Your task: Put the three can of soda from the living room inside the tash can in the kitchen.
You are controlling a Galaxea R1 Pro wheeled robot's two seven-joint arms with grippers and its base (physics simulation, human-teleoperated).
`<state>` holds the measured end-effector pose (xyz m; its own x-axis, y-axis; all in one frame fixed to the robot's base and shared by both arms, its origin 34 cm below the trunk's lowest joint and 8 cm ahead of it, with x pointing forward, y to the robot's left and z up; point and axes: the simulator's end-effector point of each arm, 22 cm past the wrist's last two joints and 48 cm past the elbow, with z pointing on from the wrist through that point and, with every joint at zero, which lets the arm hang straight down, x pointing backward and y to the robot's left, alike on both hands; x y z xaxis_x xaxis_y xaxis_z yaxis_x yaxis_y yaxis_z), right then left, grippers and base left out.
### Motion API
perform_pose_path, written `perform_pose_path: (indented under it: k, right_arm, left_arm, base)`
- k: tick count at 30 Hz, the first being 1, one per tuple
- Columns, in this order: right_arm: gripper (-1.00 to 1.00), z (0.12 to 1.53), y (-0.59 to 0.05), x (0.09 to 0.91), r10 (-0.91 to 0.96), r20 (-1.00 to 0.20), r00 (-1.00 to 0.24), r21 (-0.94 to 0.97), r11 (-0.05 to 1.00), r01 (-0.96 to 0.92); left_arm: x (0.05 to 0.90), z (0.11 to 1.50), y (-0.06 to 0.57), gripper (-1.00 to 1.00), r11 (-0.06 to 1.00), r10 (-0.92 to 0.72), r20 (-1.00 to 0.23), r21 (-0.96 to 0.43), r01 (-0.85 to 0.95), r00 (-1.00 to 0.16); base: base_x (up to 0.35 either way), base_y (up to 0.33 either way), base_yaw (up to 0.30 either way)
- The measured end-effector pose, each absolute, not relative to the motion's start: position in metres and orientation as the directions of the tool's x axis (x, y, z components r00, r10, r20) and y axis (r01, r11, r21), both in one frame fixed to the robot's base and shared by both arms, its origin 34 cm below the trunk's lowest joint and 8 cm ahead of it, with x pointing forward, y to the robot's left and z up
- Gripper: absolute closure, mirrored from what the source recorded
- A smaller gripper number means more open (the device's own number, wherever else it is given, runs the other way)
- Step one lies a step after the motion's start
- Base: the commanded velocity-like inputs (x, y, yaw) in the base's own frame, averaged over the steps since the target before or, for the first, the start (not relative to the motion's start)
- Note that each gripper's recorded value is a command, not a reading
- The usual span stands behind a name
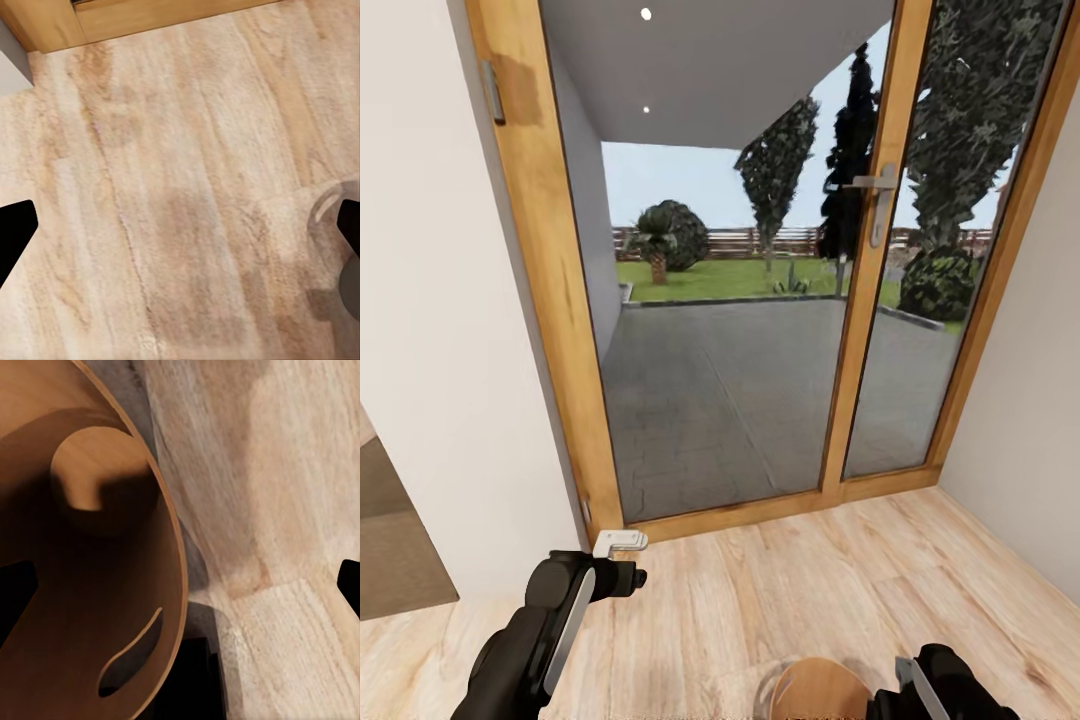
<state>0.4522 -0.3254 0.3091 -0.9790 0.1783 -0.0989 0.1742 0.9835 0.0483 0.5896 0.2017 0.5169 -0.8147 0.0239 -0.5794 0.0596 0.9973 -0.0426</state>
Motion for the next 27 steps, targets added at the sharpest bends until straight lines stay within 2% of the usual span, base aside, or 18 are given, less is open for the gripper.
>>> perform_pose_path:
  k: [27]
  right_arm:
    - [-1.0,0.282,-0.326,0.438,0.177,-0.06,-0.982,0.04,0.984,0.175]
  left_arm:
    - [0.584,0.483,0.201,-1.0,0.997,0.026,-0.545,-0.044,0.059,-0.838]
  base:
    - [0.0,0.0,0.0]
